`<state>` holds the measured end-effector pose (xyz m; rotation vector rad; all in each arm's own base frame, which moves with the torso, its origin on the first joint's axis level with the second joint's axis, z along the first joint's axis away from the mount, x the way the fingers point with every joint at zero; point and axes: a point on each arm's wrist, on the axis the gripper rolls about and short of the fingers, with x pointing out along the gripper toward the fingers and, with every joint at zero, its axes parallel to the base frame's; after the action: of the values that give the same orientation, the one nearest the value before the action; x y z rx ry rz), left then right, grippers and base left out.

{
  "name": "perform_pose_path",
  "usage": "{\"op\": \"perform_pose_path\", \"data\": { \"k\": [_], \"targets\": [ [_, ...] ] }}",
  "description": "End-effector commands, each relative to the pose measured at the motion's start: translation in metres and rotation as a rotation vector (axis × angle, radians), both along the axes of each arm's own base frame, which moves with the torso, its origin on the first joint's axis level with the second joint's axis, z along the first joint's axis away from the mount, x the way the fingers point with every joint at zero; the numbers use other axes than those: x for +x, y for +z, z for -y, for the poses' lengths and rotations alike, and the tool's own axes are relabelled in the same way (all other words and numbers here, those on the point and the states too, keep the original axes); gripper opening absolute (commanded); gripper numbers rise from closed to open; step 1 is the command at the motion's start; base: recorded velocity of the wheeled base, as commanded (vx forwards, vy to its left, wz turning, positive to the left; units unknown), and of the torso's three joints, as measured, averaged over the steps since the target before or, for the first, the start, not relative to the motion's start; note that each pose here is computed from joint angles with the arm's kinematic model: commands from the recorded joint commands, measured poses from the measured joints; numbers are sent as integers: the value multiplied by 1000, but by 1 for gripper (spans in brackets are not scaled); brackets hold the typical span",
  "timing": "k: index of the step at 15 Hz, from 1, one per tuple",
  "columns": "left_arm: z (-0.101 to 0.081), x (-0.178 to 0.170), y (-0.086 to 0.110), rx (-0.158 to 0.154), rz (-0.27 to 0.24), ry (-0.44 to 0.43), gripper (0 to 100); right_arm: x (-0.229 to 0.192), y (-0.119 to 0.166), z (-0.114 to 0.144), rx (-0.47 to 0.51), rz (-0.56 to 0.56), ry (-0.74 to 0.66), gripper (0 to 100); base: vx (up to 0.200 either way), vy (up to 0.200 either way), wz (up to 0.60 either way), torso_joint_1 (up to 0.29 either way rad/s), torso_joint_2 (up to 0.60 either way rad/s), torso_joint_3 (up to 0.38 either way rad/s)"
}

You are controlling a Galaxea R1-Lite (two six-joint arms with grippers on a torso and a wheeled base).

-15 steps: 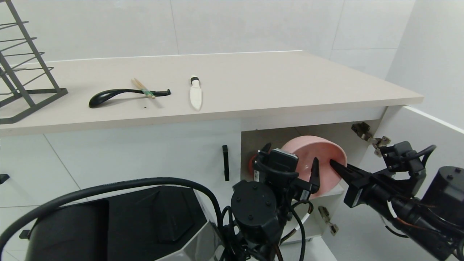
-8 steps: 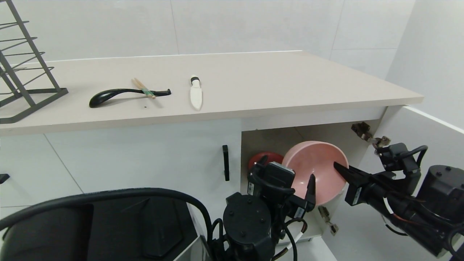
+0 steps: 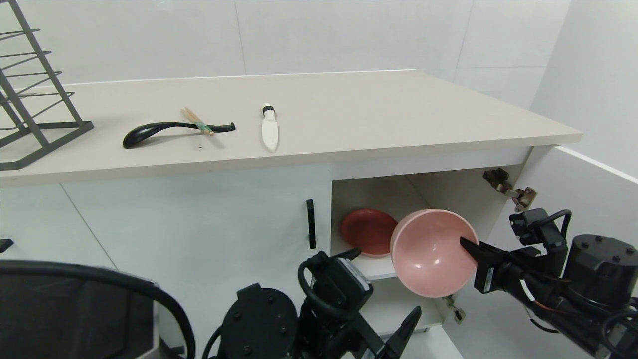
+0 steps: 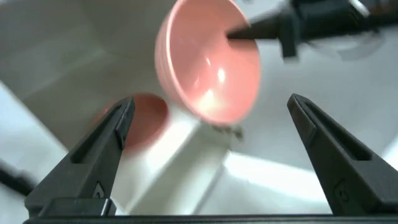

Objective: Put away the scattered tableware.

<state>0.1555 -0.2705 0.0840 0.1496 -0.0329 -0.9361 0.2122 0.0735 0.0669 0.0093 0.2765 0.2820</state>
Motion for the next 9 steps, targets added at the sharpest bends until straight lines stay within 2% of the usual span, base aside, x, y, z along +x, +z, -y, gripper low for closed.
{"op": "perform_pose_path", "data": {
  "k": [1, 2, 3, 4, 5, 6, 7, 9],
  "targets": [
    [-32, -5, 15, -2, 2, -53, 100, -3, -3, 0, -5, -17, 2, 0, 0, 0, 0, 0, 0, 0],
    [-40, -4, 16, 0, 2, -76, 100, -4, -4, 1, -6, -24, 2, 0, 0, 0, 0, 0, 0, 0],
    [-59, -2, 22, 9, 21, -138, 100, -7, -5, 2, -9, -36, 1, 0, 0, 0, 0, 0, 0, 0],
    [-71, -1, 24, 16, 35, -183, 100, -8, -6, 2, -9, -44, 2, 0, 0, 0, 0, 0, 0, 0],
    [-95, 1, 25, 53, 79, -284, 100, -10, -6, 1, 23, -58, -1, 0, 0, 0, 0, 0, 0, 0],
    [-104, 3, 22, 76, 92, -317, 100, -11, -6, -1, 54, -68, -2, 0, 0, 0, 0, 0, 0, 0],
    [-113, 5, 17, 116, 113, -321, 100, -10, -6, -4, 140, -89, -15, 0, 0, 0, 0, 0, 0, 0],
    [-121, -1, 15, 133, 107, -311, 100, -11, -3, -12, 221, -103, -4, 0, 0, 0, 0, 0, 0, 0]
  ]
}}
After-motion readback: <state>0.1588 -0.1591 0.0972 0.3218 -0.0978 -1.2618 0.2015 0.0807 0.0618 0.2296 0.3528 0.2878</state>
